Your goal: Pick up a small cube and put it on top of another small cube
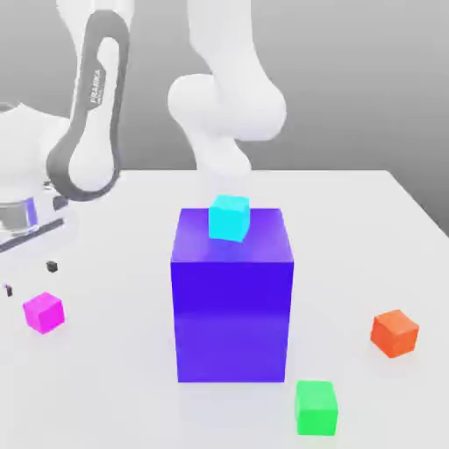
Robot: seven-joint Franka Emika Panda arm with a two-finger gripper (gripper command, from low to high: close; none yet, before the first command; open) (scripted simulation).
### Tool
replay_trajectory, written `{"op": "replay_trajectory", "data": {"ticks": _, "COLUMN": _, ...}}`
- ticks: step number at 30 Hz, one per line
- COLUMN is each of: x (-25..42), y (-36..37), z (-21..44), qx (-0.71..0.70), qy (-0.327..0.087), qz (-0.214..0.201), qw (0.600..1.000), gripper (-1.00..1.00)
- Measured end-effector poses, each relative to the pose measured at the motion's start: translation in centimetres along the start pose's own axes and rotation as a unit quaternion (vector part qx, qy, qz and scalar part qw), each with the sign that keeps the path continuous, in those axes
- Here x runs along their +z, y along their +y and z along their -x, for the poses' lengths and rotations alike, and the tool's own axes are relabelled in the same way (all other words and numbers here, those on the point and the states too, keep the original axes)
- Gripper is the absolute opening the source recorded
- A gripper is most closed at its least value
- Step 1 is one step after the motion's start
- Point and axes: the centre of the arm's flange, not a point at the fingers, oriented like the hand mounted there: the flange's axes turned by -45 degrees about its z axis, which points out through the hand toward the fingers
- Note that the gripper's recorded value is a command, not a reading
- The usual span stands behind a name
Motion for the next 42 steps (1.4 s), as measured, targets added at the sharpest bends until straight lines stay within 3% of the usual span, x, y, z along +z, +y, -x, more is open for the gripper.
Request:
{"op": "replay_trajectory", "data": {"ticks": 3, "x": 3.2, "y": 0.2, "z": 0.0, "qx": 0.003, "qy": 0.000, "qz": 0.001, "qw": 1.000, "gripper": 0.00}}
{"op": "replay_trajectory", "data": {"ticks": 4, "x": 4.0, "y": 0.2, "z": 0.0, "qx": 0.003, "qy": 0.000, "qz": 0.002, "qw": 1.000, "gripper": -1.00}}
{"op": "replay_trajectory", "data": {"ticks": 11, "x": 4.0, "y": 0.2, "z": 0.0, "qx": 0.004, "qy": 0.000, "qz": 0.001, "qw": 1.000, "gripper": -1.00}}
{"op": "replay_trajectory", "data": {"ticks": 17, "x": -1.5, "y": 0.2, "z": 0.0, "qx": 0.002, "qy": 0.000, "qz": 0.001, "qw": 1.000, "gripper": -1.00}}
{"op": "replay_trajectory", "data": {"ticks": 24, "x": -3.2, "y": -3.8, "z": 12.0, "qx": -0.275, "qy": -0.004, "qz": -0.002, "qw": 0.961, "gripper": -1.00}}
{"op": "replay_trajectory", "data": {"ticks": 28, "x": -4.0, "y": -4.1, "z": 20.5, "qx": -0.440, "qy": -0.005, "qz": -0.003, "qw": 0.898, "gripper": -1.00}}
{"op": "replay_trajectory", "data": {"ticks": 32, "x": -4.9, "y": -2.5, "z": 29.2, "qx": -0.594, "qy": -0.006, "qz": -0.004, "qw": 0.805, "gripper": -1.00}}
{"op": "replay_trajectory", "data": {"ticks": 36, "x": -5.9, "y": 1.0, "z": 37.9, "qx": -0.733, "qy": -0.005, "qz": -0.006, "qw": 0.681, "gripper": -1.00}}
{"op": "replay_trajectory", "data": {"ticks": 40, "x": -6.7, "y": 6.7, "z": 46.2, "qx": -0.848, "qy": -0.003, "qz": -0.003, "qw": 0.529, "gripper": -1.00}}
{"op": "replay_trajectory", "data": {"ticks": 42, "x": -5.0, "y": 8.0, "z": 48.3, "qx": -0.875, "qy": -0.002, "qz": -0.002, "qw": 0.484, "gripper": -1.00}}
